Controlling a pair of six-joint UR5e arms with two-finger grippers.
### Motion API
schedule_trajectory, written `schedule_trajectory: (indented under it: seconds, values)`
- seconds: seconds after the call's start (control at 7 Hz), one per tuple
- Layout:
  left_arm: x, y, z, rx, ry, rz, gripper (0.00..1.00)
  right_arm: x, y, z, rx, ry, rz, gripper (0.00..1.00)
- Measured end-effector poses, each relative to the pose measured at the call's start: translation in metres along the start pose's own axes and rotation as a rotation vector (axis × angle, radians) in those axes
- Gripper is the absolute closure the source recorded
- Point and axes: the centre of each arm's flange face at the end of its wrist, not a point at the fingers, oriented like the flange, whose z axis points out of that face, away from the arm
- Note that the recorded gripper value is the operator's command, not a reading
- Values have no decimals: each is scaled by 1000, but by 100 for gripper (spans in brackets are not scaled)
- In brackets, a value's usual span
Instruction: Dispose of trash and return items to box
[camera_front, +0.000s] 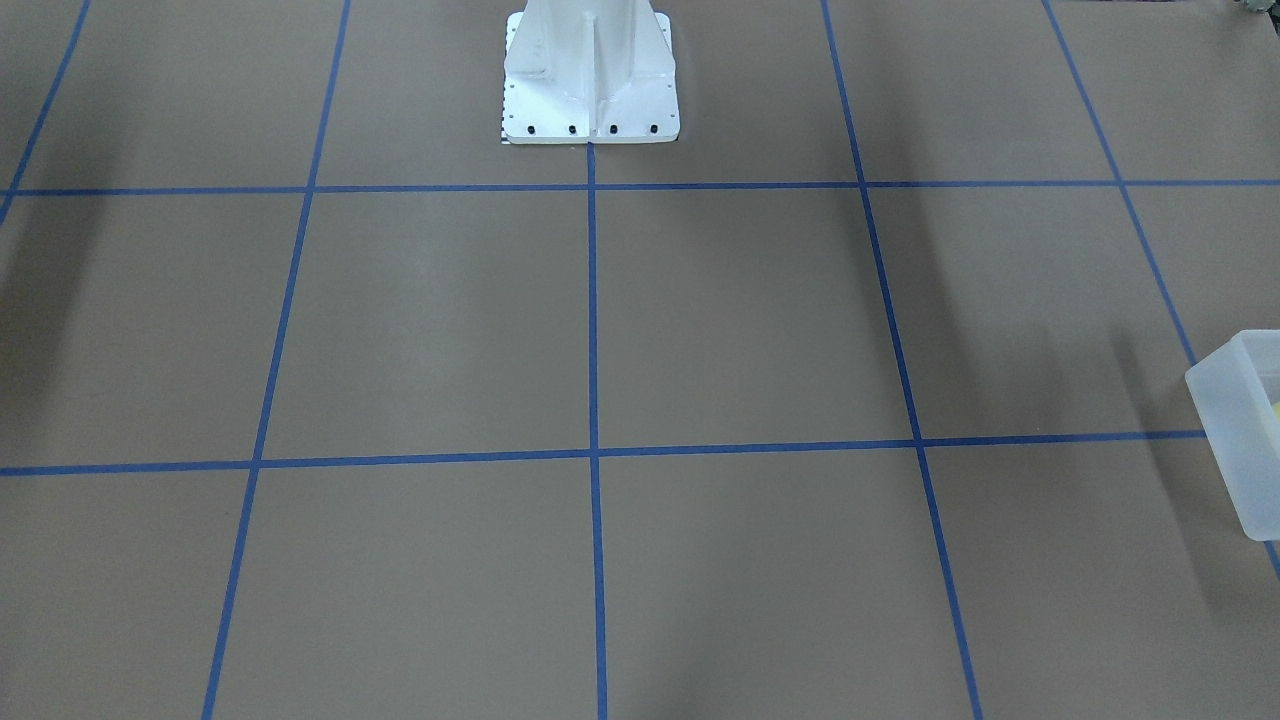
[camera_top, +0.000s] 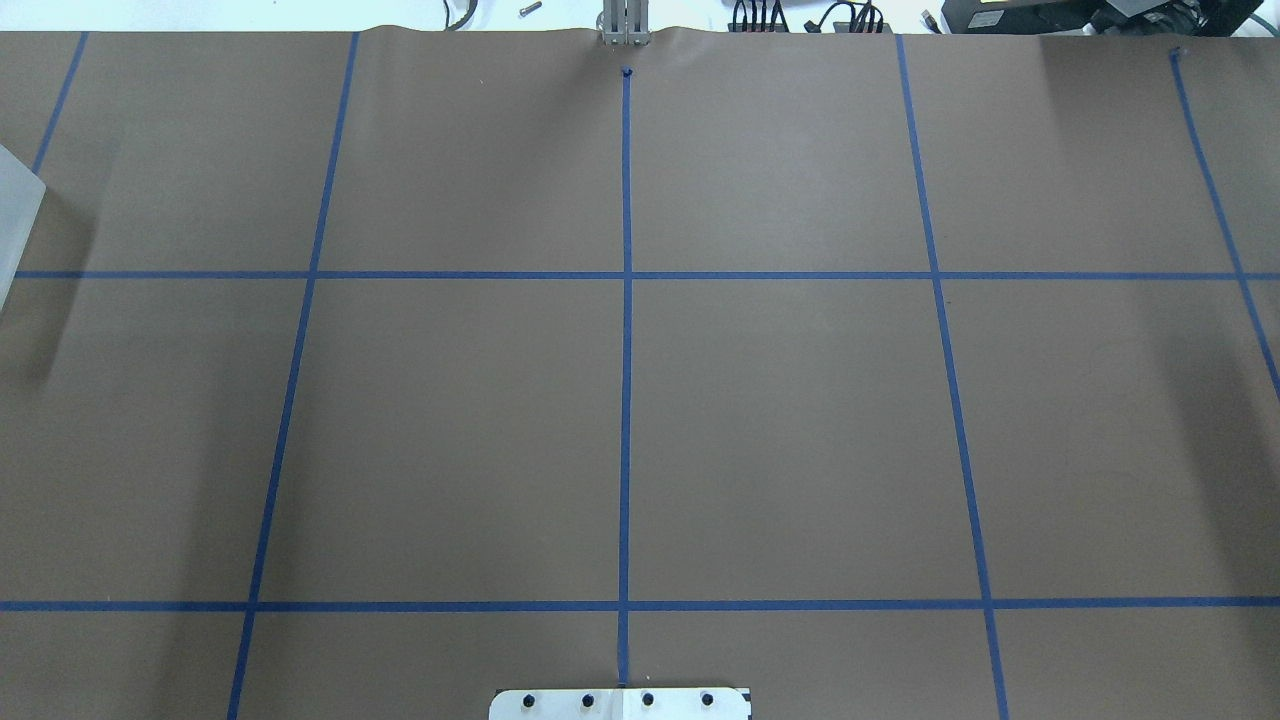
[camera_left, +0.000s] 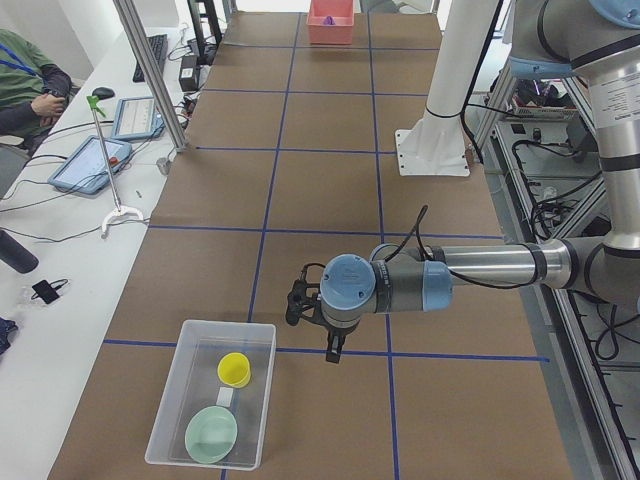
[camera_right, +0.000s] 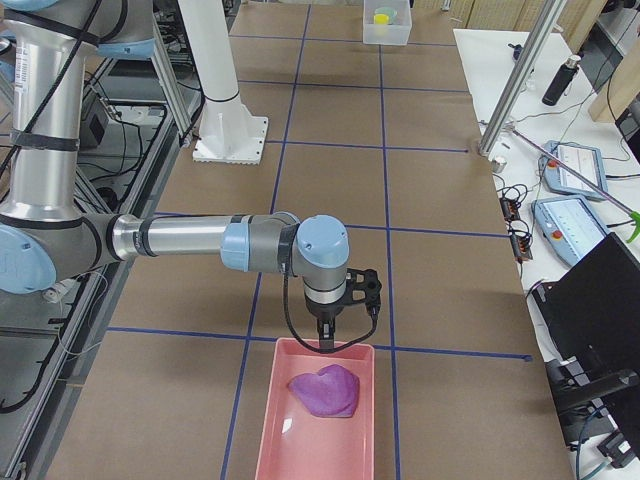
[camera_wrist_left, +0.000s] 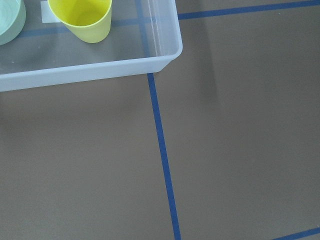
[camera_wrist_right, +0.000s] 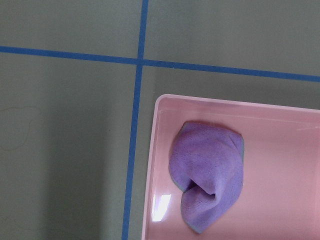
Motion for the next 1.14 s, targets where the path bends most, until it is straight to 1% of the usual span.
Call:
schedule_trajectory:
  seconds: [1.14]
  values:
    - [-2,1,1,-4,-3,-4,1,-6,1,-5,12,-8,-7,0]
